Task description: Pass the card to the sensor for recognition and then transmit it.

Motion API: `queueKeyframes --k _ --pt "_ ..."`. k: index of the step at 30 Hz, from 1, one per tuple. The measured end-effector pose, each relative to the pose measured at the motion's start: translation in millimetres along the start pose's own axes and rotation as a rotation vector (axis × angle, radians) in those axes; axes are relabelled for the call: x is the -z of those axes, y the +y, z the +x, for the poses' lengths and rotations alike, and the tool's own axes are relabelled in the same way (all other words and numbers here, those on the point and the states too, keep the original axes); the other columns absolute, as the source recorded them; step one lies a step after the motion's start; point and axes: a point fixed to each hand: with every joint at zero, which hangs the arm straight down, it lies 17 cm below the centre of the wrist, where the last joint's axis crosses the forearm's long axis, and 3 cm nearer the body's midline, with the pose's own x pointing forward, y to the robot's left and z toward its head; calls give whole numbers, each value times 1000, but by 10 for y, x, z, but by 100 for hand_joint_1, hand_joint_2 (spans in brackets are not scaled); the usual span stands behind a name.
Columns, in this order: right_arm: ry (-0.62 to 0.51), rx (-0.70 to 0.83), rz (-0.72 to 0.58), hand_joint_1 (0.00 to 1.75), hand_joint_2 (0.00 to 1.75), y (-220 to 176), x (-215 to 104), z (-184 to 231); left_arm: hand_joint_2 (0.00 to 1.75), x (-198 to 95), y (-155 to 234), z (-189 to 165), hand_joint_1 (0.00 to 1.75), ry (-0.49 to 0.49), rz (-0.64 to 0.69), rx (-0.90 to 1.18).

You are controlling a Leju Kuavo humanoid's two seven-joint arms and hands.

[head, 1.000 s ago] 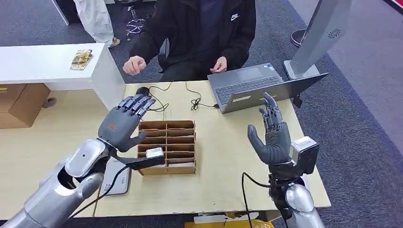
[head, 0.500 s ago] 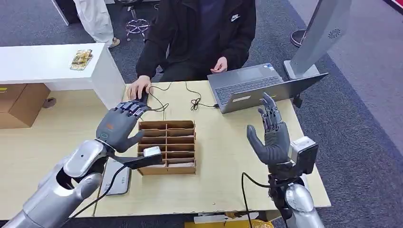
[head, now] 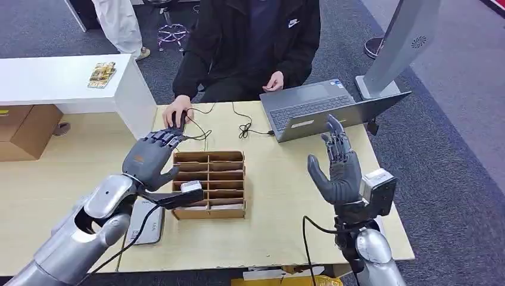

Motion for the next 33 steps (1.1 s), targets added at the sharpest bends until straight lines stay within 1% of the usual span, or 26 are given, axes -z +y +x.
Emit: queueKeyframes --k 1,8,12,13,15,17,19,21,22,23,24,27,30,31,32,33 --pt "1 0 1 0 175 2 0 -5 175 3 -27 -9 52 3 -6 -1" --pt "2 3 8 0 175 21 5 -16 175 12 -181 -40 51 20 -42 -10" --pt "-1 7 10 0 175 26 42 4 175 54 -190 -34 51 26 -44 -16" --pt "-2 9 10 0 175 32 60 15 175 72 -183 -35 47 31 -45 -17" --pt "2 10 12 0 175 37 66 12 175 85 -186 -30 47 32 -47 -19" --pt "-3 11 13 0 175 39 60 7 175 87 -203 -28 52 31 -45 -22" --pt "-7 11 13 0 175 38 56 3 175 89 -223 -20 51 27 -46 -26" --pt "-4 11 12 0 175 38 53 -12 175 94 -238 -21 52 29 -48 -28" --pt "-2 11 13 0 175 39 51 -22 175 100 -242 -19 54 30 -49 -29" --pt "-1 11 12 0 175 38 51 -24 175 109 -240 -15 59 30 -49 -30" --pt "-2 11 13 0 175 39 53 -21 175 120 -236 -8 58 30 -49 -31" --pt "-1 12 14 0 175 43 55 -24 175 151 -224 1 66 30 -46 -33" --pt "4 14 15 0 175 45 49 -47 175 167 -241 16 68 27 -50 -35" --pt "3 14 15 0 175 46 48 -47 175 170 -249 19 65 25 -52 -36" --pt "2 14 15 0 175 45 49 -45 175 173 -254 22 66 25 -53 -37" --pt "1 14 16 0 175 47 53 -42 175 182 -255 32 65 24 -53 -38"
